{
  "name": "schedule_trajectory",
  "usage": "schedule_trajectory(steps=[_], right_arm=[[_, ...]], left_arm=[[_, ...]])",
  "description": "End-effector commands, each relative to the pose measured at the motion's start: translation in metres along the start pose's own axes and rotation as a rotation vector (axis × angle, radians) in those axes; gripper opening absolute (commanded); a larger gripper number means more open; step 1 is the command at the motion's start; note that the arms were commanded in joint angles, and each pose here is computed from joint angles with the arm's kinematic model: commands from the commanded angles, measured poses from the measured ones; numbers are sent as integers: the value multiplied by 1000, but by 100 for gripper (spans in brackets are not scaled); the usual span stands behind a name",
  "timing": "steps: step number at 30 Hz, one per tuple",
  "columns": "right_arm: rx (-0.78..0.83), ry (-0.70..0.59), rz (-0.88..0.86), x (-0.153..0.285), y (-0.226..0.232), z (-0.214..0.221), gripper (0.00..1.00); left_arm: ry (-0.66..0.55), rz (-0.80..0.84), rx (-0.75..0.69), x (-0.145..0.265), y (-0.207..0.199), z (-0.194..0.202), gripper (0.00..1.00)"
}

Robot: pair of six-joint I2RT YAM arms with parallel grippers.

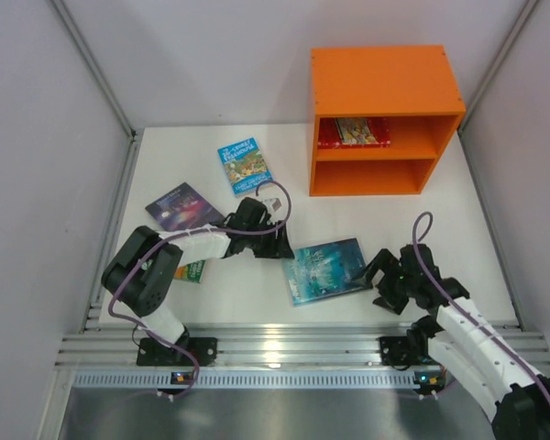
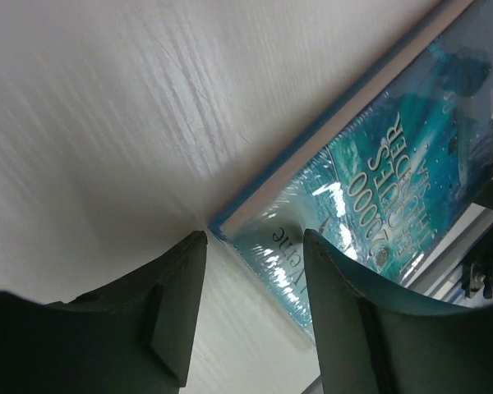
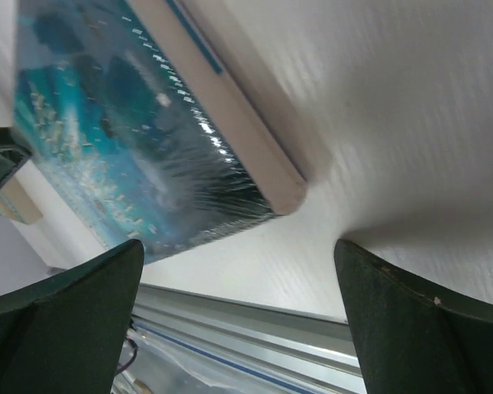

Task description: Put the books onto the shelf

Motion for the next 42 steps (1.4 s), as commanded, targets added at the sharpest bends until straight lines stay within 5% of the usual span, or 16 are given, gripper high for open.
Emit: schedule_trajectory(steps=[1, 11, 18, 21, 24, 31, 37, 42], right_arm=[[-35, 28, -46, -7, 2, 6, 99], [95, -148, -159, -25, 33, -32, 98], [290, -107, -96, -41, 59, -61, 98], [283, -88, -140, -40, 62, -57, 98], [244, -83, -151, -33, 54, -46, 97], [48, -102, -148, -23, 25, -15, 97], [8, -137, -202, -24, 20, 8, 98], [63, -124, -132, -33, 19, 10, 99]], left_arm=[[26, 31, 21, -4, 1, 19, 55], [27, 125, 165, 38, -15, 63, 42], [-43, -25, 116, 64, -24, 38, 63], [-117, -115, 24, 64, -31, 3, 64], [-57, -134, -47, 46, -32, -11, 62], [98, -38, -54, 2, -21, 3, 53], [143, 22, 3, -10, -12, 23, 33], [189, -8, 186, -9, 2, 53, 14]])
Point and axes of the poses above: each gripper's point midway between its finger pads, its own x axis back along the fingers, its own y axis along the line the jaws close on, z = x × y, the point moved 7 cm from there along x, back along the fingers, and after that the axes turned 4 degrees about x, right-handed, at the moved point
